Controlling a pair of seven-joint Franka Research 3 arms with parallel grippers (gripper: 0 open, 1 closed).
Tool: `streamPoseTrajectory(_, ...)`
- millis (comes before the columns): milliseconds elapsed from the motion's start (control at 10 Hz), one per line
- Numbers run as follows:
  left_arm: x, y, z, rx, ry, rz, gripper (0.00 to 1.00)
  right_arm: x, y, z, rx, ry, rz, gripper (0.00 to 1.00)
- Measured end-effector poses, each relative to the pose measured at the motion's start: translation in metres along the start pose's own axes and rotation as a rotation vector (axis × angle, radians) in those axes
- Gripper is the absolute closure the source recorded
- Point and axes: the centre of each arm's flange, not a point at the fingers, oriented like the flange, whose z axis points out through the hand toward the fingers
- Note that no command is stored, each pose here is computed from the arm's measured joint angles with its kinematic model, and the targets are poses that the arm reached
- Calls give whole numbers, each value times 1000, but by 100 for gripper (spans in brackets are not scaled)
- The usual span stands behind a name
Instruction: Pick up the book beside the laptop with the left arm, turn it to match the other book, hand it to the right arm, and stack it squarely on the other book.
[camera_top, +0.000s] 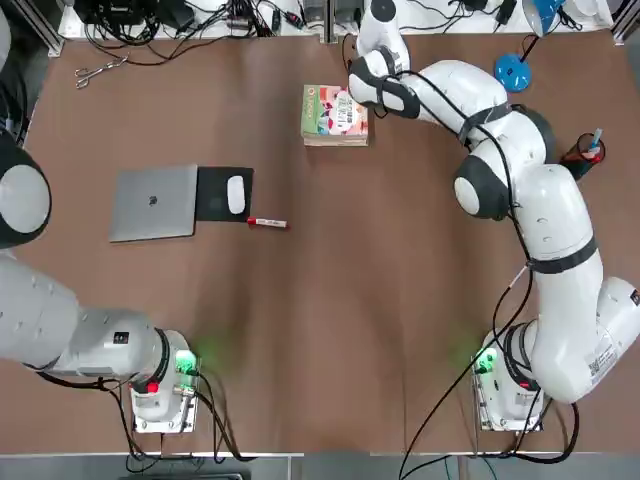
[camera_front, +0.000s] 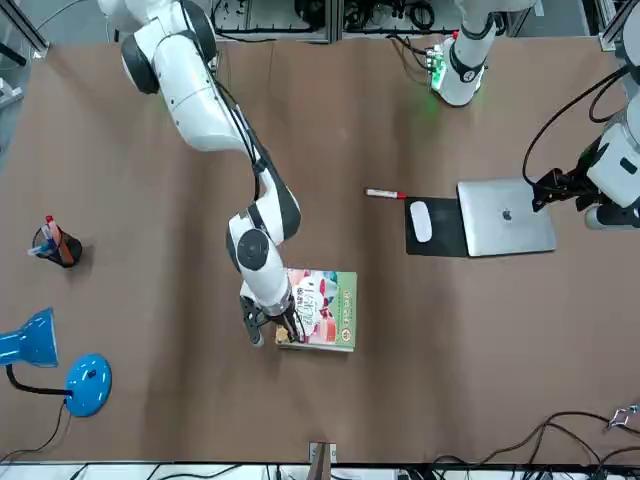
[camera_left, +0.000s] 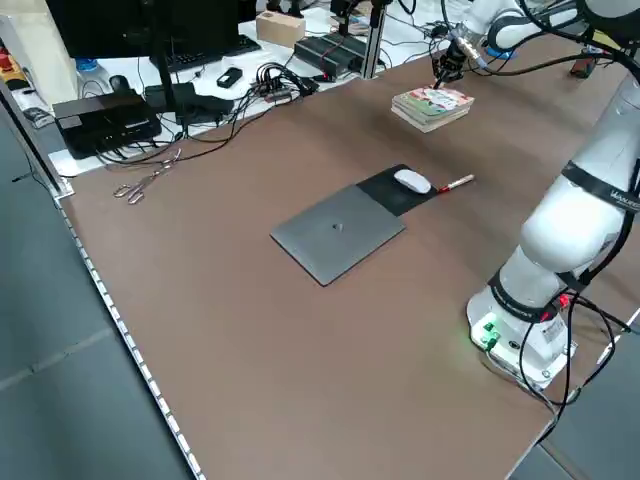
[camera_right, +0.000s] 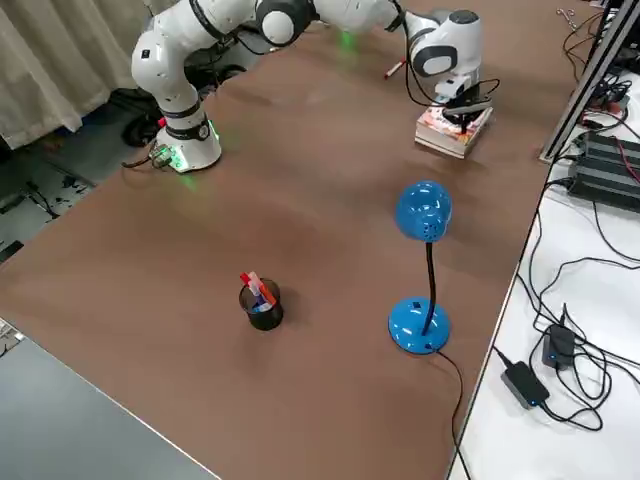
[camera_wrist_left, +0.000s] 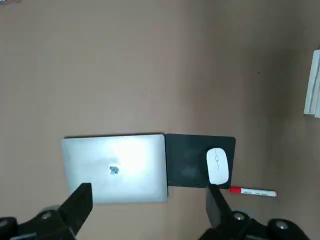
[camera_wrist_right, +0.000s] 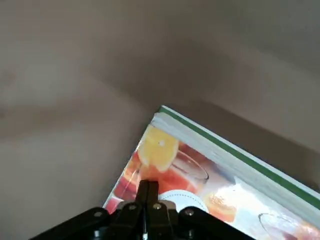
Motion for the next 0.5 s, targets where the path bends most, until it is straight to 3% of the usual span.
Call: streamPoseTrajectory(500, 0, 0, 0, 0, 0, 0, 0, -3, -7, -11, 25, -7, -1, 99)
